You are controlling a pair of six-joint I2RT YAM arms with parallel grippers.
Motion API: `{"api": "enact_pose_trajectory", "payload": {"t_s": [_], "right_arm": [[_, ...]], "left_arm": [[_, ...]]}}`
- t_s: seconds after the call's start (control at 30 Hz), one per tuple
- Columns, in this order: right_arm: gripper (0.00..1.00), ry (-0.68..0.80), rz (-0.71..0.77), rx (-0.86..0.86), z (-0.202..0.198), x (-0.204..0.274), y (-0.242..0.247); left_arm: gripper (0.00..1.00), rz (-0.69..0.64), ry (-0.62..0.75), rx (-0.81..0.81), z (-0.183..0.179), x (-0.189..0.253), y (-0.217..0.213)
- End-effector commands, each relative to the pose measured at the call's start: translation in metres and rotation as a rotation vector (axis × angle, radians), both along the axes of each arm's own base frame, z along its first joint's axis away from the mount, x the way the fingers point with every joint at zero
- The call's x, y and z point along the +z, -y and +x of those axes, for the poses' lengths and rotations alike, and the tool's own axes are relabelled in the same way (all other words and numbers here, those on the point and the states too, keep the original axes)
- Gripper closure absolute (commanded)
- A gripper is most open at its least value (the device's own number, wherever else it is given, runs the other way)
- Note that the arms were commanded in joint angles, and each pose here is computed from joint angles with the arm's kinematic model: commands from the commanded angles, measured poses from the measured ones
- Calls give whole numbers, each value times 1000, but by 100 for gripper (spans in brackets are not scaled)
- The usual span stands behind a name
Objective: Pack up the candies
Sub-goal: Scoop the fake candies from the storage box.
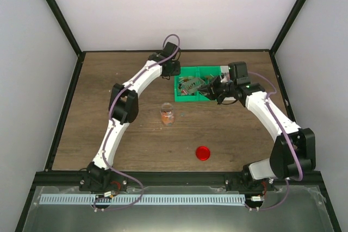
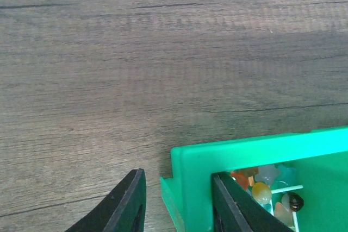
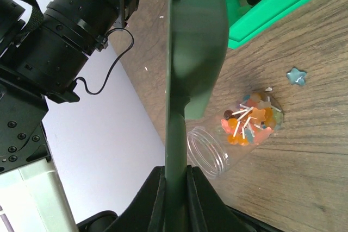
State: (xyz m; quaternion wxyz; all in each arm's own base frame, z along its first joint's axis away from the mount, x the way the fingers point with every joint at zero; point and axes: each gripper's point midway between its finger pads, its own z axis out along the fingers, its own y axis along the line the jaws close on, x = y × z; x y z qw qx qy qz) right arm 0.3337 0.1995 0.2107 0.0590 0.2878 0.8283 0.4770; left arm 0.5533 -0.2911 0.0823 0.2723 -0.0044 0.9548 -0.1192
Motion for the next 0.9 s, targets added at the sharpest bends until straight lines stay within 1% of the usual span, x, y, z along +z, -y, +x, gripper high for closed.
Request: {"api": "enact_pose_trajectory", "payload": {"t_s": [0.0,0.17,0.4,0.53,0.7,0.87], "right_arm": [[99,51,21,25,7,17,-1],[99,32,23,23,6,13,-1],[99,15,37,1,10,11,-2],[99,-15,42,-14,13,6,-6],[99,-99,49,1,11,-9,-25],[99,-197,8,-33,11,-25,-33]], "left_arm": [[69,21,19,20,7,-1,-5],[76,-5,6,16,6,-3,0],[88,19,-11,8,1,-6,-3],[91,29,-24,-2,-3,-7,-4],[96,31,-34,-1,-6,-9,-6],[96,15,-62,11,-10,-18,-5]]}}
